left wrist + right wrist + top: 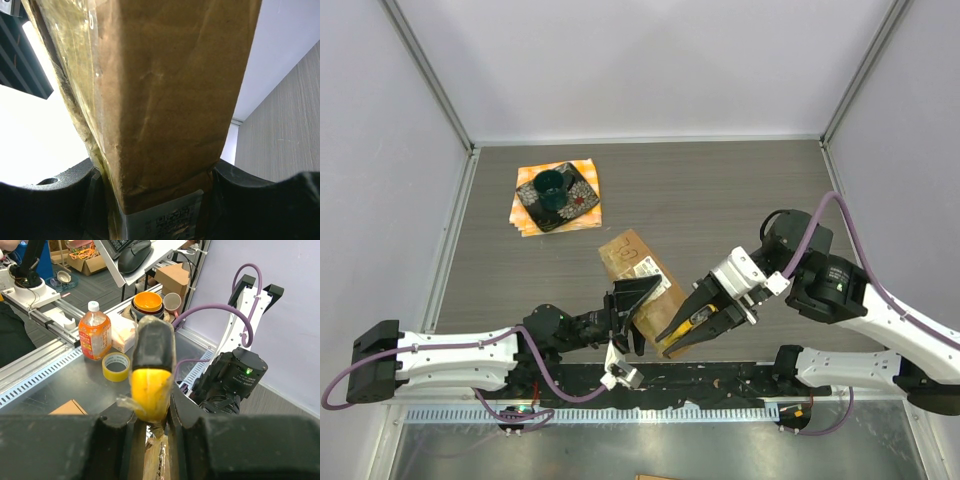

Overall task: Unpack the express box
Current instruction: Cut the express box.

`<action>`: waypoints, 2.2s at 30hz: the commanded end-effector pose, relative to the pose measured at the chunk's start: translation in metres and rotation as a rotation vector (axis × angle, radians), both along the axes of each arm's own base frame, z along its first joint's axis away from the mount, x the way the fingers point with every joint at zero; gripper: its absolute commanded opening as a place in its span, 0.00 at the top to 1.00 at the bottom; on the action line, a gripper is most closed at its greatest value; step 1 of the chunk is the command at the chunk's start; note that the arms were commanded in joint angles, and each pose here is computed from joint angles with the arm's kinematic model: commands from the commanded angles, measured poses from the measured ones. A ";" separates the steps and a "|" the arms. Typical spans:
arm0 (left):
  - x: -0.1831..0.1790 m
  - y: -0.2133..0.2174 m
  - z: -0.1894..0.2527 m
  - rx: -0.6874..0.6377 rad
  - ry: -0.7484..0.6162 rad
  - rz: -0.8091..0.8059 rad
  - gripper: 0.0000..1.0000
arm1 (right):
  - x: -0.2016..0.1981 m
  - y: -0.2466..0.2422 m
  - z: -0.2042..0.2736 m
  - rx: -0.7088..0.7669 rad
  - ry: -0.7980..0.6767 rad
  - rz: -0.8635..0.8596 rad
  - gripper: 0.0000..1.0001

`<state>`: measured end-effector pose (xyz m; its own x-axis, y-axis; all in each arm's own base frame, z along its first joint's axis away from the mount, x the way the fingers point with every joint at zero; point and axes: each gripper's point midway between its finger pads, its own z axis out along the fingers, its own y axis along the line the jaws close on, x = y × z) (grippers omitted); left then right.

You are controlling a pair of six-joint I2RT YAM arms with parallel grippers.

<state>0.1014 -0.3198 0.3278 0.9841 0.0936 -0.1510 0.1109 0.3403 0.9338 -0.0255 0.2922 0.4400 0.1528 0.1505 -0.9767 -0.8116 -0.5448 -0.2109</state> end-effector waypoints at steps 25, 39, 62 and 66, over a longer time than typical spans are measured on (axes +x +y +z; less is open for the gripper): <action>-0.010 0.015 0.034 -0.123 -0.055 -0.026 0.52 | -0.001 0.001 0.004 0.043 -0.017 0.005 0.99; -0.011 0.014 0.032 -0.116 -0.057 -0.030 0.51 | 0.000 0.004 0.002 0.045 -0.022 0.008 0.99; -0.015 0.020 0.041 -0.143 -0.071 -0.039 0.51 | 0.024 0.018 -0.047 -0.130 -0.066 -0.097 0.99; -0.017 0.025 0.048 -0.166 -0.081 -0.049 0.52 | 0.025 0.010 -0.055 -0.170 -0.055 -0.131 0.99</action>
